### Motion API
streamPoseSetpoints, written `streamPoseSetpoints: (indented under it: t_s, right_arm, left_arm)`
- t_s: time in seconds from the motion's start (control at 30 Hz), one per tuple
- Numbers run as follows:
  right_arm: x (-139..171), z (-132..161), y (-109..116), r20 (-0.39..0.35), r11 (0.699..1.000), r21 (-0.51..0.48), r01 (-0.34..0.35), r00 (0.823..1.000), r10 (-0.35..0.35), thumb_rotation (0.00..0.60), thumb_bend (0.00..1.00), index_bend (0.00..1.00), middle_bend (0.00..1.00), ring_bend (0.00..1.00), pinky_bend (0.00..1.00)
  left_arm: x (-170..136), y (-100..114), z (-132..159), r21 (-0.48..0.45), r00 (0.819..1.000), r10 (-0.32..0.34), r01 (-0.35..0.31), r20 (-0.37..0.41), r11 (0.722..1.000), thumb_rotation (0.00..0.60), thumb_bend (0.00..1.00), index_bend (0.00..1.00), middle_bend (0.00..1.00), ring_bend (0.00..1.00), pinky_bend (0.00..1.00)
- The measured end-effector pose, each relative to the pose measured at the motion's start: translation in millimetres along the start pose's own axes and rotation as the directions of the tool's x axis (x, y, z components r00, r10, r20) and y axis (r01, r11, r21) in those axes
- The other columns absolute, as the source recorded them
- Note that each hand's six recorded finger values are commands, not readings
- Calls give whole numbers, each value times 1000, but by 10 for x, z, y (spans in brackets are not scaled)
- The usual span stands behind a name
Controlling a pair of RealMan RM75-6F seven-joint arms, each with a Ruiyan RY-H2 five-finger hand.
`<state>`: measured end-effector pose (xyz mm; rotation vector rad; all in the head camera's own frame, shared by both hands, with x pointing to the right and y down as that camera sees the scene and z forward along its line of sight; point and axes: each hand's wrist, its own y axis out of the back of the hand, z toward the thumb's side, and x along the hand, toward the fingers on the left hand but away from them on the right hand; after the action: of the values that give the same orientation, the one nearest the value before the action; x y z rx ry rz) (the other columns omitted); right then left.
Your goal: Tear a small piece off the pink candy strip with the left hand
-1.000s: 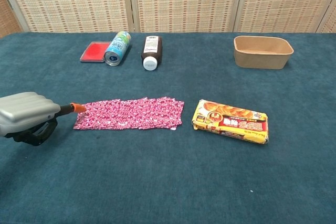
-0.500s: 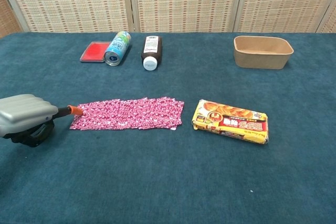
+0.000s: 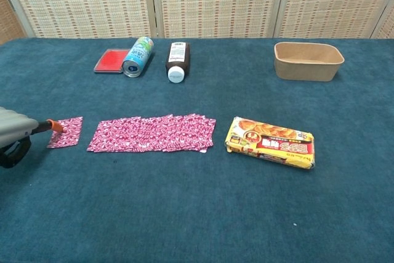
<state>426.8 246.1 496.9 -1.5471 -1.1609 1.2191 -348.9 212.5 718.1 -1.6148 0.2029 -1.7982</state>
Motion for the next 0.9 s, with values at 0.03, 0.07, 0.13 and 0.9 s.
streamPoseSetpoints:
  t_s: [0.03,0.07,0.13,0.9]
  right_arm:
    - [0,1,-2,0,1000,-1,-2,1000,2,600,325,0,0,0,265]
    - [-1,2,-4,0,1000,-1,-3,1000,3,600,325,0,0,0,265]
    - [-2,2,-5,0,1000,-1,-4,1000,4,600,325,0,0,0,265]
    - [-6,4,-15,0,1000,1,-9,1000,9,600,325,0,0,0,265]
  left_arm:
    - [-7,-3,-42,-1,1000,-3,3,-20,1000,600,819,202,716,677,632]
    - [-17,-9,-95,-2,999,-7,7,-46,1000,600,819,201,717,677,633]
    - [-29,-20,-168,-6,997,-16,15,-80,1000,600,819,201,718,677,634]
    - [-268,293,210,-68,970,180,-171,164,983,600,819,0,728,694,652]
